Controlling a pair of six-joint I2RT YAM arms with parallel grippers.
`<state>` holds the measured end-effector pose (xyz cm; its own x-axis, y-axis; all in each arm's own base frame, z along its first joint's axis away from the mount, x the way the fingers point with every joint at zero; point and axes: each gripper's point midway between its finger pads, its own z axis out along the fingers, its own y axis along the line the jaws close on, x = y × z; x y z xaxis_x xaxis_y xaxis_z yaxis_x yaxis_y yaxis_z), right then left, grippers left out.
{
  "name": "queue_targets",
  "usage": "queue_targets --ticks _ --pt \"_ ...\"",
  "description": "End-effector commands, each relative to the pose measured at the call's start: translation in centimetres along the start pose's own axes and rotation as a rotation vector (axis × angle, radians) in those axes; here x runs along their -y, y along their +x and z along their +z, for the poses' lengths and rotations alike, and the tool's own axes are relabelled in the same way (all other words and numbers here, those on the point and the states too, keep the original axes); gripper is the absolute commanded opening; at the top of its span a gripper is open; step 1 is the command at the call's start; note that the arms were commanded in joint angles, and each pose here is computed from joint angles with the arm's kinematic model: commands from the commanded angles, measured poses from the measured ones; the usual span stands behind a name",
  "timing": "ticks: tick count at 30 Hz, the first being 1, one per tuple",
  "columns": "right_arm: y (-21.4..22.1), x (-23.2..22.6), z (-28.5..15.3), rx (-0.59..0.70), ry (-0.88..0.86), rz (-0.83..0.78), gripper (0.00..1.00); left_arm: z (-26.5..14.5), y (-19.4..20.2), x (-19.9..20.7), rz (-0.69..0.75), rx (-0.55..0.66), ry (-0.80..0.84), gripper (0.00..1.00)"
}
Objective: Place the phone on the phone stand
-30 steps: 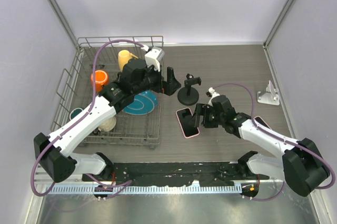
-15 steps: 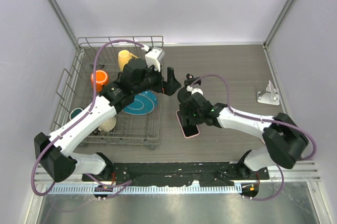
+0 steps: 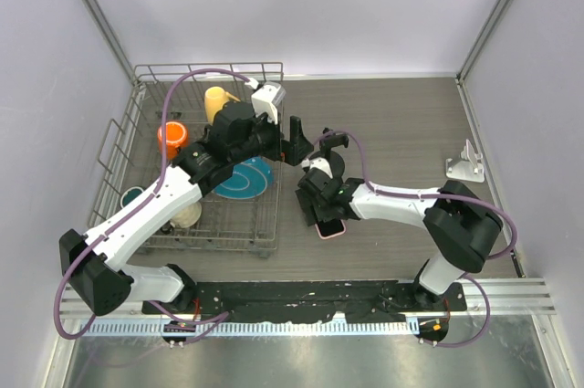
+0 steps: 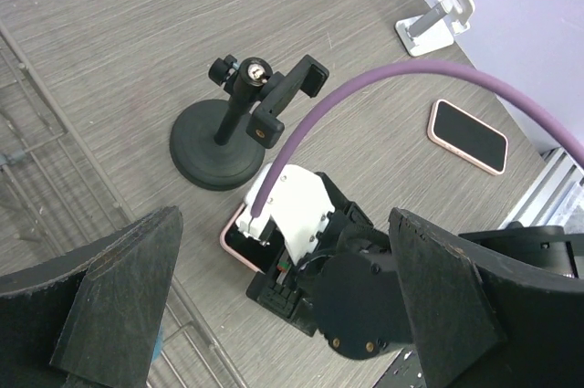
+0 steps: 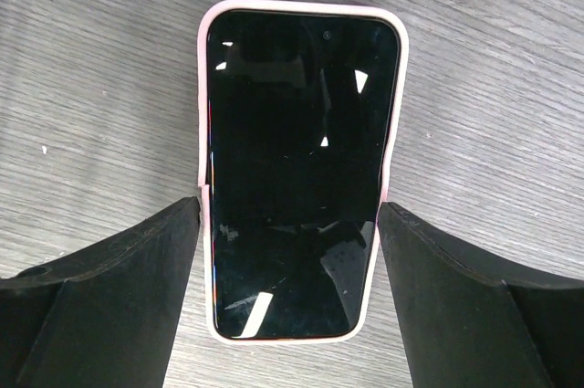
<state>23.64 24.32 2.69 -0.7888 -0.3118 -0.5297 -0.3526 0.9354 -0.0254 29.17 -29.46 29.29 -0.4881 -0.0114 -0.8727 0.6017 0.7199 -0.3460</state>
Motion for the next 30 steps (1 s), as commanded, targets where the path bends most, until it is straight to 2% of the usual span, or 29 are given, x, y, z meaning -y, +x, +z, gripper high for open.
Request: queue_targets --ticks 1,9,17,26,30 --pt "0.9 0.0 0.8 -0.025 0.045 -0.034 0.84 -0.5 -2.0 1.0 0.027 0.056 0.024 1.0" --pt "1.0 1.2 0.2 -0.023 0.106 -0.075 0.85 -0.5 -2.0 0.9 0.03 0.056 0.019 1.0" --pt "0.6 -1.0 -0.1 -0.004 -0.035 -0.108 0.87 -0.5 -2.1 0.9 0.03 0.058 0.018 1.0" --pt "1.0 1.8 0.0 -0.029 0.118 -0.127 0.88 -0.5 -2.0 0.9 0.032 0.054 0.019 1.0" --pt "1.2 2.2 -0.2 -0.028 0.135 -0.115 0.88 -0.5 -1.9 0.9 0.032 0.053 0.017 1.0"
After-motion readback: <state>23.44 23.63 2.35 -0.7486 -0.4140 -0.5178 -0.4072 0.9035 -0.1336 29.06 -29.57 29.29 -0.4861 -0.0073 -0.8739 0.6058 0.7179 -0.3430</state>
